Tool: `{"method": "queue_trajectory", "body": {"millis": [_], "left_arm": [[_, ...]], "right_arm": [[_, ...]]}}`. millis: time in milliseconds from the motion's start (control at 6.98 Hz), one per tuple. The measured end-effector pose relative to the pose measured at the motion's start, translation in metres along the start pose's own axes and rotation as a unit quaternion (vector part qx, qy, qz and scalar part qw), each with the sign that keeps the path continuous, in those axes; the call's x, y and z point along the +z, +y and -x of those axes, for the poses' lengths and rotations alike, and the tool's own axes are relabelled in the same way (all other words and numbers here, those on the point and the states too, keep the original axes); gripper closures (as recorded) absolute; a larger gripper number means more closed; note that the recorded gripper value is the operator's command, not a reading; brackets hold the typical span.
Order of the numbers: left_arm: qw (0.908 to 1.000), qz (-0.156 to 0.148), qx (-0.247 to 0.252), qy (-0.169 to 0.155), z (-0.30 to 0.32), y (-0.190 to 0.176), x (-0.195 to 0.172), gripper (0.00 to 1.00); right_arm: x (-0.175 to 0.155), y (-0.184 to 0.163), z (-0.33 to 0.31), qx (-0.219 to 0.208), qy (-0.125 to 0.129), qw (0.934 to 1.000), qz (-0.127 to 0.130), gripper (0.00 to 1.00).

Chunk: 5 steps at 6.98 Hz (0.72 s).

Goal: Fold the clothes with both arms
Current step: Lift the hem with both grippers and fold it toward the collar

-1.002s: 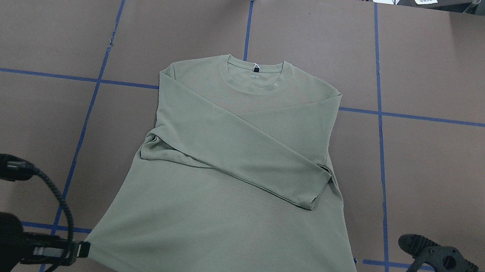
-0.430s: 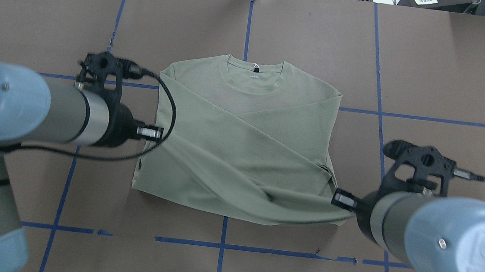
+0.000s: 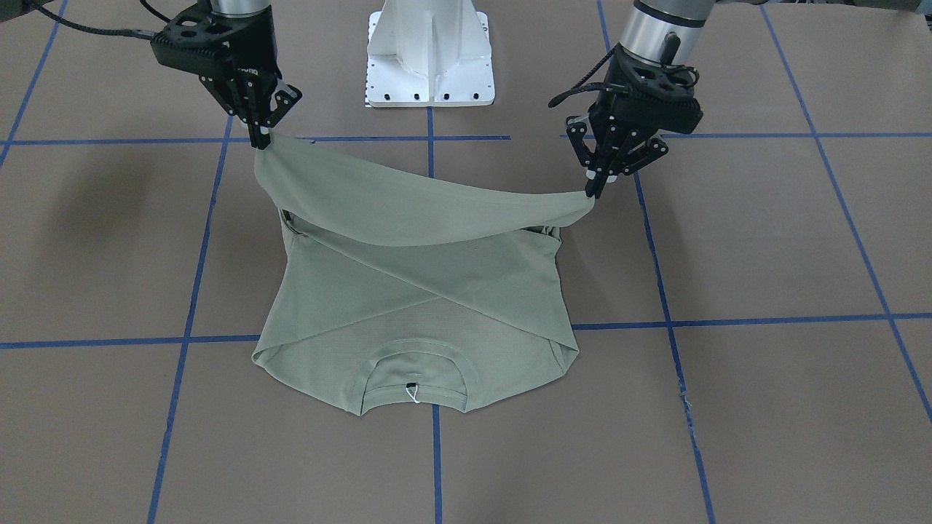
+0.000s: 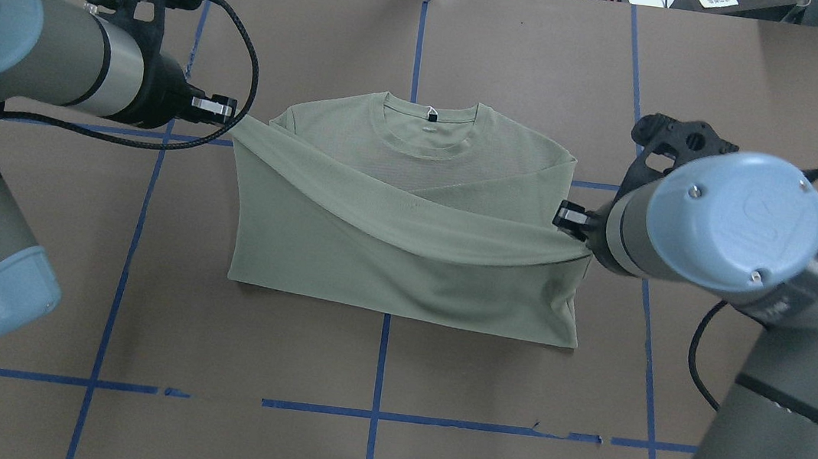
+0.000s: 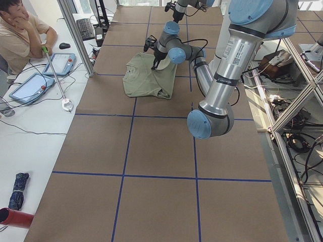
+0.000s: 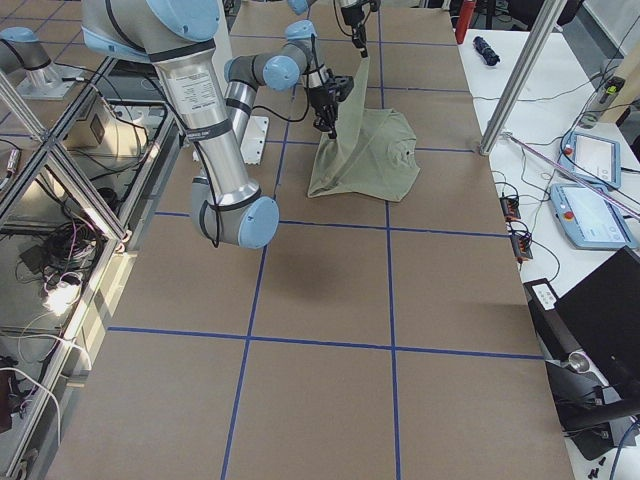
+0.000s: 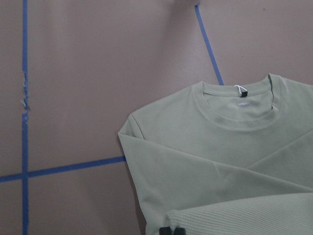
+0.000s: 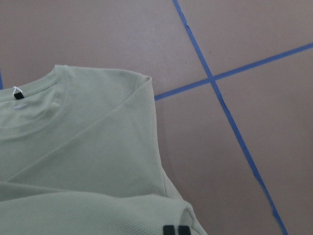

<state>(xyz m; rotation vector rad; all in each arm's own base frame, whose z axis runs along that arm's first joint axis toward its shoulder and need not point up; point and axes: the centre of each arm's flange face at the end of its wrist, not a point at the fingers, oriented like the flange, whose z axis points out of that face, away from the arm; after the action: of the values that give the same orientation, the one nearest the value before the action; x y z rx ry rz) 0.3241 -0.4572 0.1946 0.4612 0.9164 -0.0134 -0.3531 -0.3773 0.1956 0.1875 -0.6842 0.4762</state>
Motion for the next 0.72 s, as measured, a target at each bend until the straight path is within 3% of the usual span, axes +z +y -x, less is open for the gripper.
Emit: {"method": "queue_trajectory", "body": {"millis": [143, 716], "left_arm": [[1.0000, -0.002, -0.003, -0.006, 0.000, -0.015, 0.020, 1.00], [0.9991, -0.032, -0.001, -0.029, 0.015, -0.062, 0.167, 1.00]], "right_arm": [[0.020, -0.026, 0.015, 0.001, 0.007, 0.9999, -0.011, 1.00], [0.124, -0.126, 0.060, -0.008, 0.032, 0.9989, -0.034, 1.00]]}}
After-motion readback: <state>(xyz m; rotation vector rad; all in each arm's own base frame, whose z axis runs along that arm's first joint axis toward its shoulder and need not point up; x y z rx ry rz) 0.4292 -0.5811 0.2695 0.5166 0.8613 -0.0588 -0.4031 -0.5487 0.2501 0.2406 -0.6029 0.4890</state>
